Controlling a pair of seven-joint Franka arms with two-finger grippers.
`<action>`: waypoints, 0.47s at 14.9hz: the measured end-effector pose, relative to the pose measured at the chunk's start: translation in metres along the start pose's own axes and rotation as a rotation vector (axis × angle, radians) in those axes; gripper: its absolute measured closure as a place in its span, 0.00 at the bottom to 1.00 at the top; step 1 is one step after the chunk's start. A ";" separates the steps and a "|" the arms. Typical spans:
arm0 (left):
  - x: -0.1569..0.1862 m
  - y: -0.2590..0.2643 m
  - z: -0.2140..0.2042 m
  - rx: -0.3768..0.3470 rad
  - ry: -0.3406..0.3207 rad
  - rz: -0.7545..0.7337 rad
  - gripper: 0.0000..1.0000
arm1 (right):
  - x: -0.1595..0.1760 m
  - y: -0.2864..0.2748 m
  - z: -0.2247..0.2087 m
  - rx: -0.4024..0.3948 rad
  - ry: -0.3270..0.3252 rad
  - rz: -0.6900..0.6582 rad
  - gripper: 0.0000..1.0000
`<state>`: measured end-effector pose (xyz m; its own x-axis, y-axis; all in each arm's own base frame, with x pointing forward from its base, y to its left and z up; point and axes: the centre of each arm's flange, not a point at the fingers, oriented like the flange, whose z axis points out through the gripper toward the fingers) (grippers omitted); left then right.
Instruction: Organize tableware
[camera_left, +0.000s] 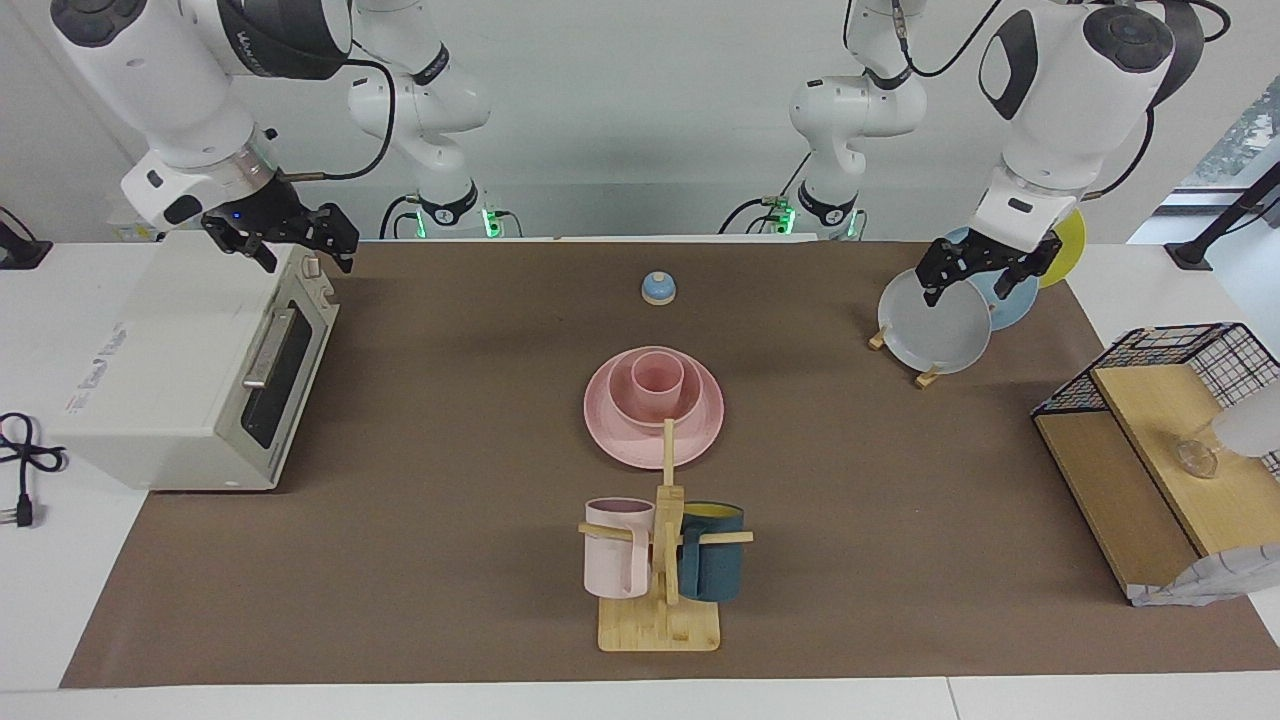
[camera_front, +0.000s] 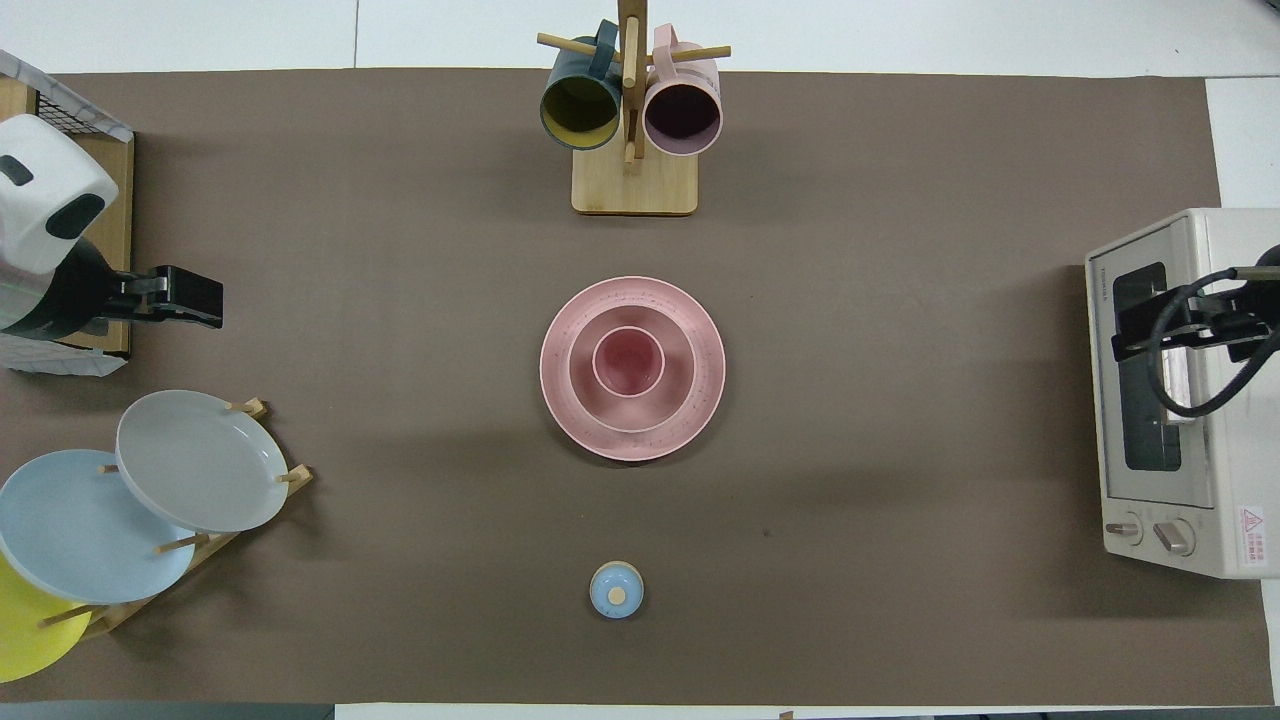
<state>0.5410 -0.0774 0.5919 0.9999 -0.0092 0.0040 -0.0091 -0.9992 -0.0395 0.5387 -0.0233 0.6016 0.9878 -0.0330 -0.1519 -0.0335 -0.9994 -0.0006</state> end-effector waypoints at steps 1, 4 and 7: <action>-0.003 0.002 -0.006 -0.024 0.004 -0.003 0.00 | 0.000 0.000 0.000 0.000 0.000 0.000 0.00; -0.011 0.005 -0.023 -0.067 -0.017 -0.005 0.00 | 0.000 -0.001 0.000 0.000 0.000 -0.001 0.00; -0.014 0.005 -0.036 -0.068 -0.029 0.002 0.00 | 0.000 -0.002 0.000 -0.001 0.000 -0.004 0.00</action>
<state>0.5266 -0.0833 0.6274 0.9996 -0.0110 -0.0250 -0.0103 -0.9995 0.0285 0.5388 -0.0209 0.6018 0.9880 -0.0286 -0.1516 -0.0290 -0.9996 -0.0006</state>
